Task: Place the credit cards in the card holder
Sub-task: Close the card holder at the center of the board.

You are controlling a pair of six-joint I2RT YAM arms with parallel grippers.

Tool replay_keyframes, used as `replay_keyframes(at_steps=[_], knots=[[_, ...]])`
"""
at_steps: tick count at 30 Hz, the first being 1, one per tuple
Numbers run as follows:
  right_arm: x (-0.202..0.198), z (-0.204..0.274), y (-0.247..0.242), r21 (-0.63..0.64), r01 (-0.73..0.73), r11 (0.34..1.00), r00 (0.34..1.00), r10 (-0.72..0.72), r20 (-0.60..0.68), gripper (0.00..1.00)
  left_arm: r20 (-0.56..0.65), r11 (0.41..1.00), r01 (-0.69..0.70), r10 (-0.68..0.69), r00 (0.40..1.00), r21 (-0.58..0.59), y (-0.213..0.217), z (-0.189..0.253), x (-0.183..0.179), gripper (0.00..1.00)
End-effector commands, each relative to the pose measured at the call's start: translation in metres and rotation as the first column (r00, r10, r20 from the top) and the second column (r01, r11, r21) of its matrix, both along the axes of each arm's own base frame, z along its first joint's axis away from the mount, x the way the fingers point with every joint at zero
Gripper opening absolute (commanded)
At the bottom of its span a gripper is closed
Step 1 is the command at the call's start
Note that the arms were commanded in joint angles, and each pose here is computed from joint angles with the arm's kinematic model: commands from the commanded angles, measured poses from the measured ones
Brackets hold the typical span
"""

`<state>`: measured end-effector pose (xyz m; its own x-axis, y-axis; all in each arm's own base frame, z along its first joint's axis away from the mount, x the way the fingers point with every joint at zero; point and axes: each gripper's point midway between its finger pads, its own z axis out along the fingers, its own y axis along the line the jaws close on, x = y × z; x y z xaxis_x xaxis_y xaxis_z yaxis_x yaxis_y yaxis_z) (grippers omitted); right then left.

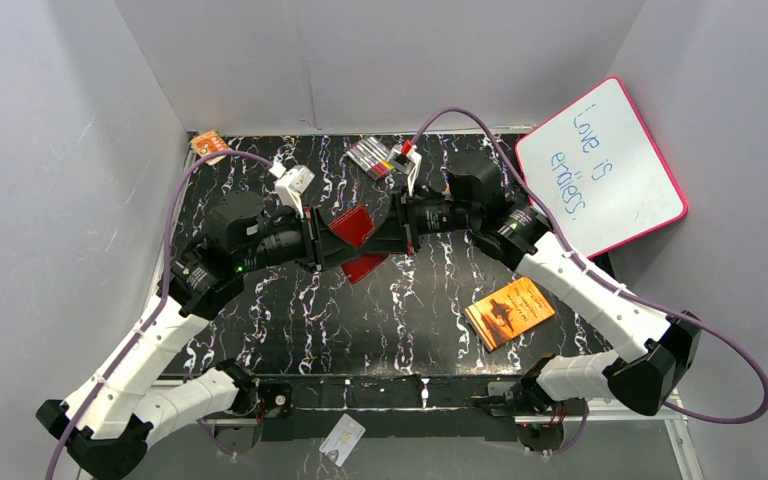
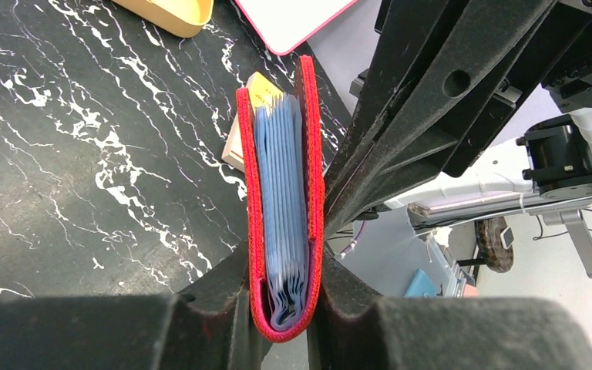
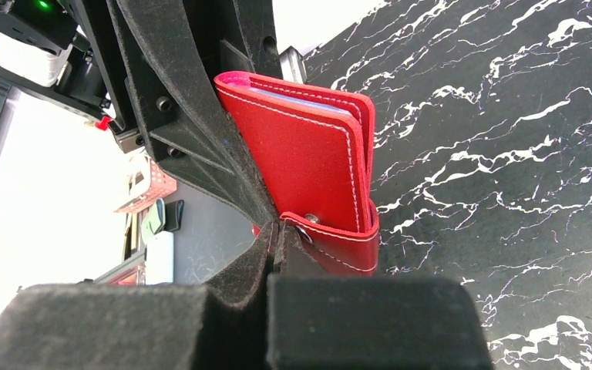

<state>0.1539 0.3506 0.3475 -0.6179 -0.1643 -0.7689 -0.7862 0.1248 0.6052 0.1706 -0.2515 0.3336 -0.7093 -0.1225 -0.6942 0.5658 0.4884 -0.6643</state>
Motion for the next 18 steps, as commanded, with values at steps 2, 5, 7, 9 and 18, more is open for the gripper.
replay_keyframes(at_steps=[2, 5, 7, 9, 18], knots=[[0.006, -0.003, 0.001, 0.003, 0.028, 1.000, 0.997, -0.029, 0.067, 0.00, 0.139, 0.994, 0.067, -0.053, 0.989, -0.092, -0.002, 0.045, -0.019, 0.00], [-0.003, 0.009, -0.007, 0.015, 0.013, 1.000, 0.995, -0.015, 0.103, 0.00, 0.143, 0.997, -0.003, 0.015, 0.990, -0.079, 0.005, 0.043, -0.009, 0.00], [-0.011, 0.019, -0.013, 0.021, -0.009, 1.000, 0.992, 0.006, 0.122, 0.08, 0.142, 0.997, -0.045, 0.054, 0.988, -0.067, 0.009, 0.042, -0.004, 0.00], [-0.017, 0.028, -0.020, 0.023, -0.018, 1.000, 0.989, 0.015, 0.148, 0.28, 0.141, 0.996, -0.077, 0.084, 0.986, -0.055, 0.012, 0.040, 0.000, 0.00], [-0.001, 0.062, -0.042, 0.072, 0.162, 0.984, 0.950, -0.175, 0.257, 0.55, 0.104, 0.982, -0.184, 0.188, 0.977, -0.045, 0.020, 0.038, 0.014, 0.00]])
